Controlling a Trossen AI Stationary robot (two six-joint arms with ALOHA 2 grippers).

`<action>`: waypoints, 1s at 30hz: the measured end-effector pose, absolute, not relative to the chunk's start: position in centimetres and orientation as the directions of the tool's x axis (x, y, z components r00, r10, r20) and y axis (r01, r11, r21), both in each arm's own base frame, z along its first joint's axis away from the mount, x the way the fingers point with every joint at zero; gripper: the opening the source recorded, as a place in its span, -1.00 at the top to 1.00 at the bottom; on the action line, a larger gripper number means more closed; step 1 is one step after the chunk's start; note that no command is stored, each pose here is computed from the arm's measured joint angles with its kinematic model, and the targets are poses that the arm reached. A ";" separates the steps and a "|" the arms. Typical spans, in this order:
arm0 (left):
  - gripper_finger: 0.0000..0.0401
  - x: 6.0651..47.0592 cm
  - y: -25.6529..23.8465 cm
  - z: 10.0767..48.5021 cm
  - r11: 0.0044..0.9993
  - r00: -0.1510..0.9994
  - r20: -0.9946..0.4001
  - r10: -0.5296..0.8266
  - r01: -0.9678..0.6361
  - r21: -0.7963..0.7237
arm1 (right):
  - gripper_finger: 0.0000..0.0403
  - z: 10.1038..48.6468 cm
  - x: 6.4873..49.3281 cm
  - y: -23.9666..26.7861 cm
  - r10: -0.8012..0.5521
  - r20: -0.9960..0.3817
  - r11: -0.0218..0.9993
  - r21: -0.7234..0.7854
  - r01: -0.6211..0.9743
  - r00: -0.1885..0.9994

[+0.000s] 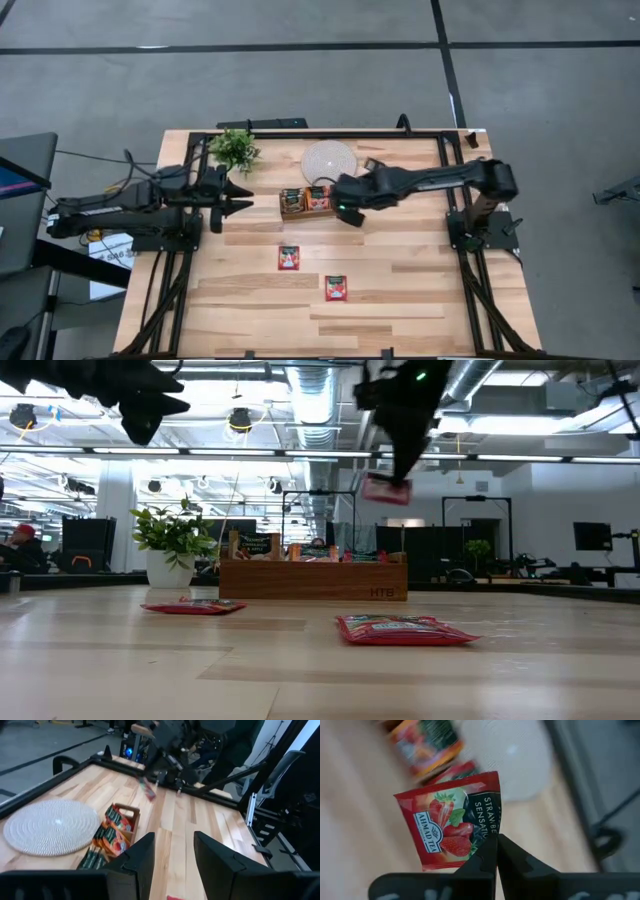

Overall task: Pick & Place Tea
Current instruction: Put the red tea bag into the right section of the wooden organizer

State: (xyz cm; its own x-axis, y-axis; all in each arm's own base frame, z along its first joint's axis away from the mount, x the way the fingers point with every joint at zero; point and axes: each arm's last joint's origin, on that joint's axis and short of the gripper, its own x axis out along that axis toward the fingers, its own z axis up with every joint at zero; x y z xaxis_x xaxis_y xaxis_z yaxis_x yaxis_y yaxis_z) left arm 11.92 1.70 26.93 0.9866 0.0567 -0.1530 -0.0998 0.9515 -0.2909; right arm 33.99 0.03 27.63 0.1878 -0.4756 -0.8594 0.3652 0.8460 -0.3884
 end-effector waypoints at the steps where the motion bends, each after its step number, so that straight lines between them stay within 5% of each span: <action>1: 0.36 11.9 1.7 26.7 0.951 0.986 -0.160 0.057 -0.102 -0.292 | 1.00 27.4 34.6 -0.3 -0.506 -0.843 0.834 -0.426 0.350 0.179; 13: 0.36 12.1 1.7 25.8 0.949 0.981 -0.188 0.056 -0.111 -0.296 | 1.00 23.3 38.8 -2.2 -0.634 -0.769 0.769 -0.615 0.173 0.081; 30: 0.36 12.1 1.7 25.8 0.950 0.980 -0.190 0.056 -0.111 -0.292 | 1.00 20.2 39.9 -2.2 -0.632 -0.774 0.772 -0.624 0.118 0.036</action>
State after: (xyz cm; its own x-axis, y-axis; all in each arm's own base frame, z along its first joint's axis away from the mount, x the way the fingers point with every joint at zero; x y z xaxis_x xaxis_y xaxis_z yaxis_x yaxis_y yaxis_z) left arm 12.06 1.73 25.77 0.9802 0.0556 -0.1898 -0.1105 0.9499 -0.2923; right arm 39.91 -2.17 20.23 0.0357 -0.6318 -0.7743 0.1181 0.7721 -0.6245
